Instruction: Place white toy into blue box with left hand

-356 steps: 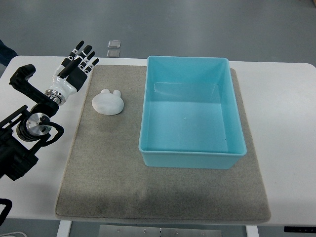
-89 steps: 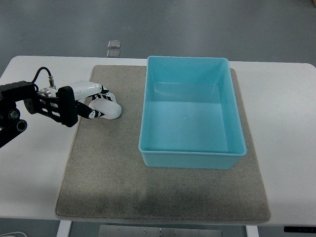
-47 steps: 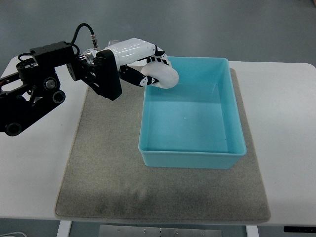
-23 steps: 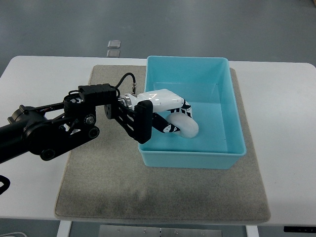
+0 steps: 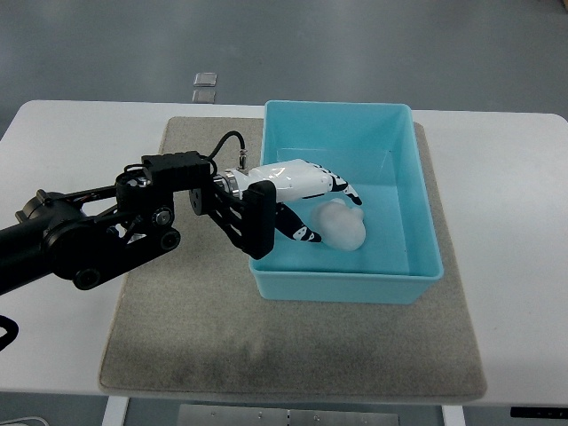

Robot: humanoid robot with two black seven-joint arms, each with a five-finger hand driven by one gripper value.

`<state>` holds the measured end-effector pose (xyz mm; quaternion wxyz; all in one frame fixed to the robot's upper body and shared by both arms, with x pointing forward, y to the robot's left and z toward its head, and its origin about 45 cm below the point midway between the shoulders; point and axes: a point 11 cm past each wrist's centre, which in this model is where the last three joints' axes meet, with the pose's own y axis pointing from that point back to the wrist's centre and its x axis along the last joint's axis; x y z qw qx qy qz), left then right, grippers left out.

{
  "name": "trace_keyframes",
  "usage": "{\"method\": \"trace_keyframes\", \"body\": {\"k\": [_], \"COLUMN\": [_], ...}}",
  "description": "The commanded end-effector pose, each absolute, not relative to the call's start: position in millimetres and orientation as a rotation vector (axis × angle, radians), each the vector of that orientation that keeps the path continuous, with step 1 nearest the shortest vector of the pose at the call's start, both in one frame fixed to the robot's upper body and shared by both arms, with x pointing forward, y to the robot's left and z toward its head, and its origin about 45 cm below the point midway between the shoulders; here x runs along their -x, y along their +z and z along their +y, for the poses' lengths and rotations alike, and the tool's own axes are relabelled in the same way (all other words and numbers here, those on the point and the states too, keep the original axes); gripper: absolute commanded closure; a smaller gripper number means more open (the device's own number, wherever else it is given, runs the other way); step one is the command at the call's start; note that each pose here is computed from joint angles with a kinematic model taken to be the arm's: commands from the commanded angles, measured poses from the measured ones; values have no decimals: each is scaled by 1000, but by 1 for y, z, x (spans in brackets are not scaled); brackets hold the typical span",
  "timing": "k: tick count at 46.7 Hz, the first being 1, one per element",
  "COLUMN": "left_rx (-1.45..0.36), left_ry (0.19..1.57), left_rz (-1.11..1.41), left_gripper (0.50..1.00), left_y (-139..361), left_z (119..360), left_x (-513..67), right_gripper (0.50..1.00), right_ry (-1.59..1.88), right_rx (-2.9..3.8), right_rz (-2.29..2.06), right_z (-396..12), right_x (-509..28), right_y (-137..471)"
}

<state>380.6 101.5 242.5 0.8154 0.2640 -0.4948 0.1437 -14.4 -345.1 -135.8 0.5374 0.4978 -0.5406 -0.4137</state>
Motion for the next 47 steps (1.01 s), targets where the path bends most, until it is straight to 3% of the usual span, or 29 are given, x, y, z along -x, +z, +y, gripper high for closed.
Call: {"method": "trace_keyframes", "body": {"k": [1, 9, 12, 14, 26, 34, 47], "left_rx": [-557, -513, -486, -466, -311, -214, -26], "left_ry": [308, 369, 417, 447, 620, 776, 1067], "left_rz": [-1057, -1092, -1102, -1093, -833, -609, -183], "left_gripper": [617, 609, 542, 540, 508, 508, 508], "left_y": [244, 256, 264, 270, 298, 308, 310], "left_z": [101, 100, 102, 103, 114, 140, 200], "left_x": [-380, -383, -387, -390, -405, -424, -464], "right_gripper": [564, 564, 564, 564, 564, 564, 564], "right_ry": [-984, -984, -984, -984, -984, -984, -984], "right_rx": [-1185, -1185, -1185, -1185, -1185, -1185, -1185], "right_rz": [-1286, -1286, -1286, -1286, -1286, -1286, -1286], "right_z": [-345, -345, -345, -345, -345, -345, -345], "right_x": [14, 14, 14, 14, 14, 14, 14], "right_y": [-136, -136, -136, -136, -136, -136, -136]}}
